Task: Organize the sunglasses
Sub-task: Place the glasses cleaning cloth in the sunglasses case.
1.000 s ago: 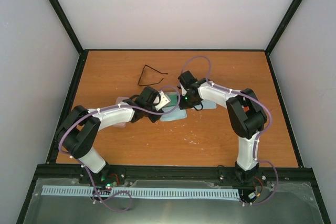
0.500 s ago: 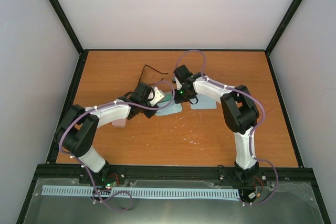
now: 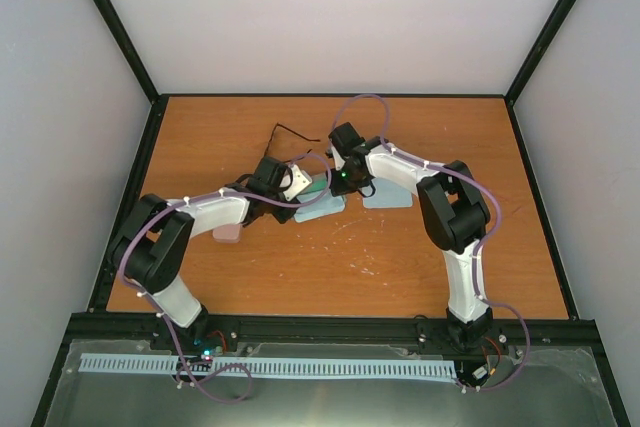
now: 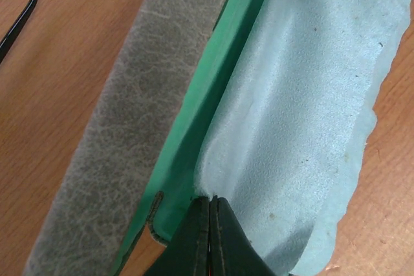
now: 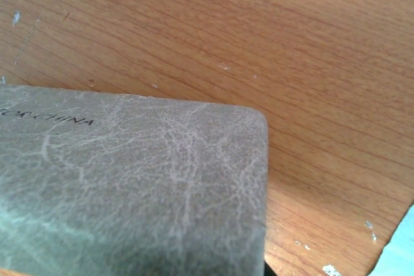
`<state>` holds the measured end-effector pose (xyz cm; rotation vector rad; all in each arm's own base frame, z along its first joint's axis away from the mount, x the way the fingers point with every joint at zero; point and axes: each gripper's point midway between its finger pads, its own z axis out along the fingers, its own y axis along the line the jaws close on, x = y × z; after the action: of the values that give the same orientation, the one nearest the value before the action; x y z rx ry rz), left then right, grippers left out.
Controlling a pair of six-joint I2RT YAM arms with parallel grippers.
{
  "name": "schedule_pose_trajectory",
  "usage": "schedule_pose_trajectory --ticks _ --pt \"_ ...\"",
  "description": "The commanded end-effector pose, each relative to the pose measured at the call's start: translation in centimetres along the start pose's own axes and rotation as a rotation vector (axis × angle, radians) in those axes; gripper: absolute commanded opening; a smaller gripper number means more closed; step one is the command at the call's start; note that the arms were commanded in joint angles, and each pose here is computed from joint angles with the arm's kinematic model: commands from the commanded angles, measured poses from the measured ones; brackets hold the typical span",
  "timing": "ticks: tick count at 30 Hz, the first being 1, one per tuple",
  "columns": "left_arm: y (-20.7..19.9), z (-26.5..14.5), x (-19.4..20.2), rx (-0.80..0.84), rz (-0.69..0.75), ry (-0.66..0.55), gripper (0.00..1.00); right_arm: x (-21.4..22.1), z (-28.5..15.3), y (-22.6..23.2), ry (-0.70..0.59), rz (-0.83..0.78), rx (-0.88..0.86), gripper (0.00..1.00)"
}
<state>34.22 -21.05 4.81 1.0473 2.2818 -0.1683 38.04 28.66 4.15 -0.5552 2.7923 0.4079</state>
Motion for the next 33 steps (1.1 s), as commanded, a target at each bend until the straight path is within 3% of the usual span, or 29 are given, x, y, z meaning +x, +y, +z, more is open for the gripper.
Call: schedule_pose_trajectory --ticks 1,15,33 --pt "0.7 0.2 -1.5 -0.008 0.008 -0.04 0.01 -0.8 0.8 -0.1 -0.02 -0.009 0.017 0.03" --pt "1.1 0.4 -1.7 -0.031 -0.006 -0.051 0.01 -3.2 0.7 0.6 -0.143 -0.013 0.019 0.03" --pt "1.0 0.7 -0.4 -0.034 -0.037 -0.019 0.08 -2.4 2.1 0.6 -0.121 -0.018 0.037 0.04"
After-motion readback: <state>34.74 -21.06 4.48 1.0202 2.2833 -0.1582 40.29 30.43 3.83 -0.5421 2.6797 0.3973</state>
